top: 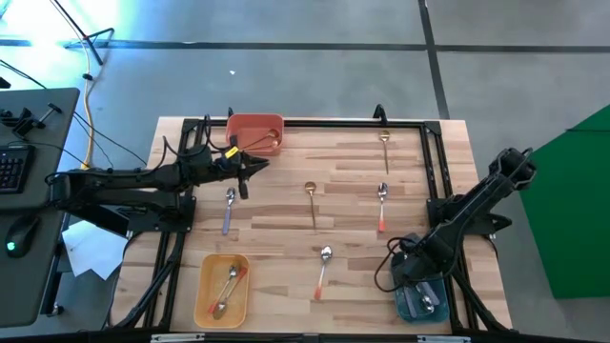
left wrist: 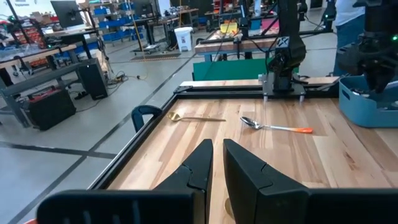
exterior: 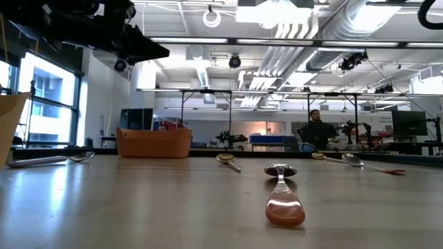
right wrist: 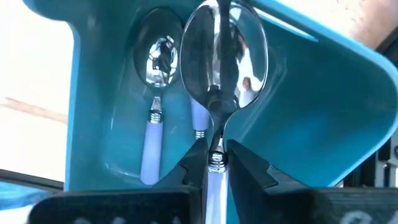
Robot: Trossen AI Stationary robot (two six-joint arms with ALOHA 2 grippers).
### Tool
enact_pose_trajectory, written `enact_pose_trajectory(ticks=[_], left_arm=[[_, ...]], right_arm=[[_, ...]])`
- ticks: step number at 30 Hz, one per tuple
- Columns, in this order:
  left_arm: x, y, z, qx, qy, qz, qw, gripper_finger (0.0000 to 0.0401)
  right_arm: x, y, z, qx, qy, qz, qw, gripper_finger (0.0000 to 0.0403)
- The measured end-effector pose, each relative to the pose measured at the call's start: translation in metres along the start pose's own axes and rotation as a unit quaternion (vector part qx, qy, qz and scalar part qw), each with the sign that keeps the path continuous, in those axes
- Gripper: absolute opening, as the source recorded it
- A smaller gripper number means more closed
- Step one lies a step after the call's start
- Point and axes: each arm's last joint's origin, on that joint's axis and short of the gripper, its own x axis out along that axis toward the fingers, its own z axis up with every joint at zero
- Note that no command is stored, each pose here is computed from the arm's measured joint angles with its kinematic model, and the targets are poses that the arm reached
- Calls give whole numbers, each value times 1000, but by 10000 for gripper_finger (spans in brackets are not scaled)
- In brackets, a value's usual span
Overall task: Sort silverware by color (type)
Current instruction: Put the top purple spoon into the green bin, then put the top orange spoon into the yellow bin
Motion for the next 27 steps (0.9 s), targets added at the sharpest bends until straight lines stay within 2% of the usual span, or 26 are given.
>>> enact_pose_trajectory(ticks=[6,14,18,22,27], left_arm=[[-17,1,8,0,-10,1,1000,30],[-29,-5,10,-8,-5,-19,1000,30],[-29,-10,11,-7,-6,-31,999,30],[-29,-11,11,-6,-7,-33,999,30],[-29,-11,10,-9,-4,-33,999,30]], right_arm=[[-12,2,-4,-39,-2,-4,999,50],[-50,5,-10,-66,-33,-22,997,129],[-72,6,-7,-84,-66,-23,994,147],[-93,11,6,-99,-141,-4,985,149],[-107,14,42,-95,-217,-12,971,149]])
